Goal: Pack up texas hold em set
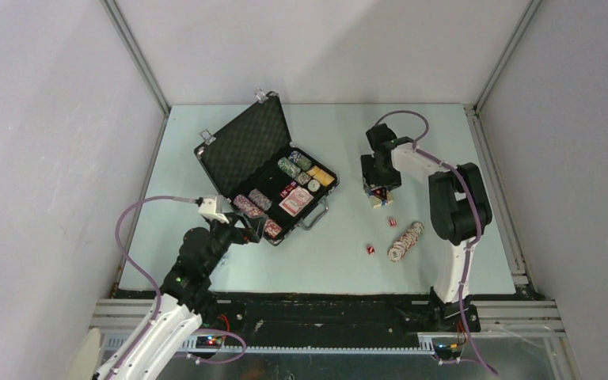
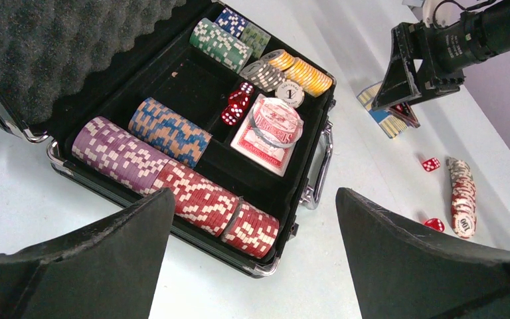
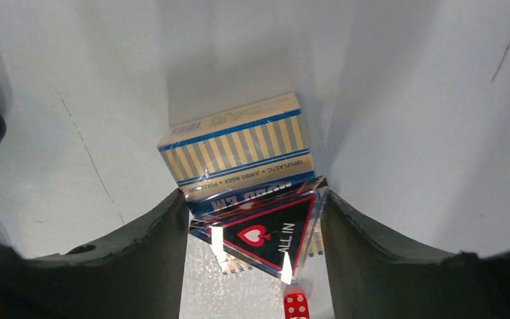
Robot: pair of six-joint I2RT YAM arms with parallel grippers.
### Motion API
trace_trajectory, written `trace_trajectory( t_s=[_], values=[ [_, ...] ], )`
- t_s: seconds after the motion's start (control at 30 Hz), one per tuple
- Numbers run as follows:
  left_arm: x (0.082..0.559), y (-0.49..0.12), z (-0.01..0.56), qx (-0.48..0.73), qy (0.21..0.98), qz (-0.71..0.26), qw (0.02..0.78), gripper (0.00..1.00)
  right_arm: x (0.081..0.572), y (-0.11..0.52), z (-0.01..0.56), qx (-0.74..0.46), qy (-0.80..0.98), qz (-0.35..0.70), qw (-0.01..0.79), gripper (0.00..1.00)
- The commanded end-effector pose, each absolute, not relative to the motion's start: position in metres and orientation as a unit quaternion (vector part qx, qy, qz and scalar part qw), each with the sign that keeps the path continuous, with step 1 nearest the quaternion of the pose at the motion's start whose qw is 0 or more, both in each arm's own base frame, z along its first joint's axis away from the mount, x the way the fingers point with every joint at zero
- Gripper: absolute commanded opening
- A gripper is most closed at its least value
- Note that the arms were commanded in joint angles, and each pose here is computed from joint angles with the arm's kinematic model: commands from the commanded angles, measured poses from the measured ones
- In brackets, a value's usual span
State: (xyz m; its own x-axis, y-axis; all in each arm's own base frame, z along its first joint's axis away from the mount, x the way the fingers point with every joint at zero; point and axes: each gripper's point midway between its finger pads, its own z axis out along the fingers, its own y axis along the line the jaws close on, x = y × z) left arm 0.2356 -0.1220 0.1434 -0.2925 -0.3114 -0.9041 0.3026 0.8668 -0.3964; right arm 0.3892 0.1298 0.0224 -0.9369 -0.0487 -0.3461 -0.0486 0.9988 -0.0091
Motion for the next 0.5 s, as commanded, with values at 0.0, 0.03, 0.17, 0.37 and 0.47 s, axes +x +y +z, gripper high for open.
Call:
trace_trajectory(
  t_s=[0.0, 0.03, 0.17, 0.37, 0.47],
  values=[
    [0.24, -0.12, 0.155, 0.0, 0.751, -0.251, 0.61, 0.98, 0.383, 0.133, 0.024, -0.03, 0.984, 0.01, 0.174, 0.52],
    [0.24, -0.12, 0.154, 0.0, 0.752, -0.25, 0.61, 0.98, 0.381, 0.134, 0.024, -0.03, 0.984, 0.006, 0.177, 0.43],
    [0.24, -0.121, 0.154, 0.0, 0.752, -0.251, 0.61, 0.98, 0.379, 0.134, 0.042, -0.026, 0.976, -0.016, 0.217, 0.36],
    [0.24, -0.121, 0.154, 0.0, 0.752, -0.251, 0.61, 0.98, 0.374, 0.132, 0.067, -0.012, 0.962, -0.011, 0.272, 0.28],
    [0.24, -0.121, 0.154, 0.0, 0.752, -0.251, 0.609, 0.98, 0.369, 0.134, 0.071, -0.01, 0.958, 0.013, 0.286, 0.26]
  ],
)
